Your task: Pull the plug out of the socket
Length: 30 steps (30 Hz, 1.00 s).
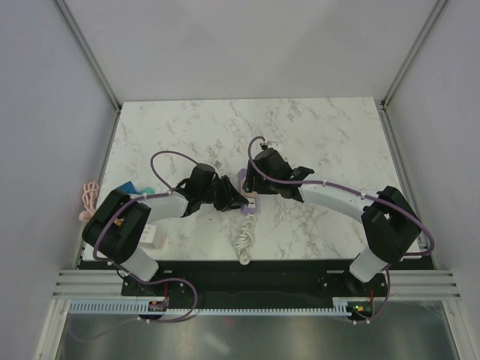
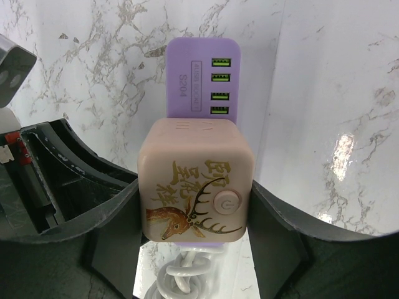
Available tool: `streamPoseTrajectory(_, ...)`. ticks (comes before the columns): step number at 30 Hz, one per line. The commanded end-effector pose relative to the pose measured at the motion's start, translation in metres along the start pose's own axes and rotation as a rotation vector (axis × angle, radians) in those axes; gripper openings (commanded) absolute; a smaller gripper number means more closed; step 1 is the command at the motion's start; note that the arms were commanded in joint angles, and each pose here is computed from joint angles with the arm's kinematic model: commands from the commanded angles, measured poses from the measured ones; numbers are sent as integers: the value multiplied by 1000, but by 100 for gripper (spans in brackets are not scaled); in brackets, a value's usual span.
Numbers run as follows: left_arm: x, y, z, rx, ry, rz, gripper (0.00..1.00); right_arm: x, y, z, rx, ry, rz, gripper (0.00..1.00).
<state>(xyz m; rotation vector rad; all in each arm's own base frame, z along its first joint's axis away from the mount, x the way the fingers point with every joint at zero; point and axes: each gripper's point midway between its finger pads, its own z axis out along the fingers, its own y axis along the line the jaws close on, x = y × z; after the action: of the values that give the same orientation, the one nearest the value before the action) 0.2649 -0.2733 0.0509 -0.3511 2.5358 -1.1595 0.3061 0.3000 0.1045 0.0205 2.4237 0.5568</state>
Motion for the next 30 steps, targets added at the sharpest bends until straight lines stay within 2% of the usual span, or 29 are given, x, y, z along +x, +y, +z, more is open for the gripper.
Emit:
streamPoseTrajectory(1, -7, 91, -7, -386, -100, -126, 2, -55, 41, -38, -138, -149, 28, 0)
streamPoseTrajectory(4, -8, 94, -9, -413, -112, -149, 2, -53, 38, -38, -134, -144, 30, 0)
streamPoseTrajectory(10, -2, 96, -5, -426, -75, -184, 2, -58, 56, -52, -292, -96, 98, 0)
streamPoseTrajectory(16, -3, 99, -7, -447, -75, -169, 2, -75, 32, -64, -288, -124, 142, 0)
streamPoseTrajectory(20, -10, 91, -10, -425, -92, -118, 2, -70, 21, -65, -248, -119, 126, 0)
streamPoseTrajectory(27, -25, 67, -21, -358, -131, -6, 2, -57, -29, -64, -50, -161, 95, 0)
streamPoseTrajectory(30, -25, 57, -19, -307, -112, 33, 2, -51, -45, -69, -9, -191, 76, 0)
